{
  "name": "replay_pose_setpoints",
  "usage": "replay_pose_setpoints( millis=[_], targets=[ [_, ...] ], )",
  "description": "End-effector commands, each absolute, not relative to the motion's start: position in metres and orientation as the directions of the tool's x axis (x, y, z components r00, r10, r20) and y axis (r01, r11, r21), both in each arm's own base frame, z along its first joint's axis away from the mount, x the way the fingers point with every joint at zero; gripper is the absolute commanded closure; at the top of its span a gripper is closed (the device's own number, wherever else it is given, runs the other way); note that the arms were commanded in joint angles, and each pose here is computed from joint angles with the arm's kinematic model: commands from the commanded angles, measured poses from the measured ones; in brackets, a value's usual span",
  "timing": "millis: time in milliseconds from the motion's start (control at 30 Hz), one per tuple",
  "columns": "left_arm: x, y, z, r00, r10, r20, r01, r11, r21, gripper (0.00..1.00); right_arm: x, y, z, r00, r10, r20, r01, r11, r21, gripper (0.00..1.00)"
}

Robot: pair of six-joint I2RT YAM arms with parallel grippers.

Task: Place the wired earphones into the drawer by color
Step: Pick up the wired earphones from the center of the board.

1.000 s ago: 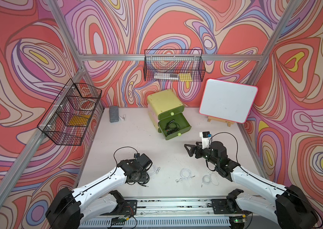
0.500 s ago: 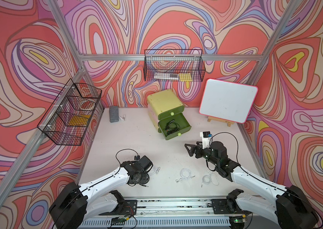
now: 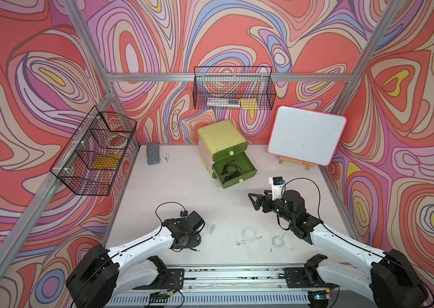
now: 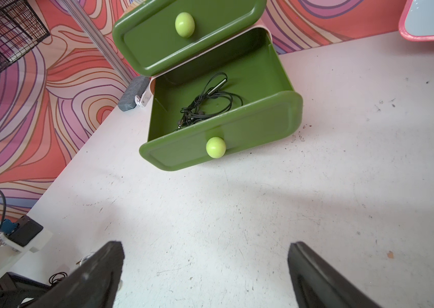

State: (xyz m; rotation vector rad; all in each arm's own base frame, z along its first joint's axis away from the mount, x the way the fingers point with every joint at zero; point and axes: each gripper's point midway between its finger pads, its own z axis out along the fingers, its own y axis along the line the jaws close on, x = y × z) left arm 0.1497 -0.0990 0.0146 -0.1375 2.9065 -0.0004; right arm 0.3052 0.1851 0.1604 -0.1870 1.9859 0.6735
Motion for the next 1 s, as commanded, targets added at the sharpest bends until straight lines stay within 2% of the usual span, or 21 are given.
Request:
replay_pose_setpoints(
  millis=[0, 400, 567, 967],
  targets=[
    [0.146, -0.098, 0.01, -0.971, -0.093, -0.222, -0.092, 0.996, -0.014, 0.83, 0.304, 0.181, 0.154, -0.498, 0.138, -0.856, -0.393, 0.844, 0.365, 0.02],
    [0.147, -0.098, 0.026, -0.962, -0.093, -0.257, -0.085, 0.995, -0.044, 0.98, 0.304, 0.181, 0.155, -0.495, 0.141, -0.857, -0.391, 0.845, 0.365, 0.02],
    [0.148, -0.097, 0.037, -0.958, -0.085, -0.274, -0.074, 0.996, -0.049, 1.0, 0.304, 0.181, 0.154, -0.496, 0.14, -0.857, -0.391, 0.845, 0.364, 0.02],
    [0.178, -0.122, 0.1, -0.905, -0.071, -0.42, -0.002, 0.987, -0.163, 1.0, 0.305, 0.179, 0.154, -0.492, 0.139, -0.859, -0.384, 0.851, 0.357, 0.01]
  ],
)
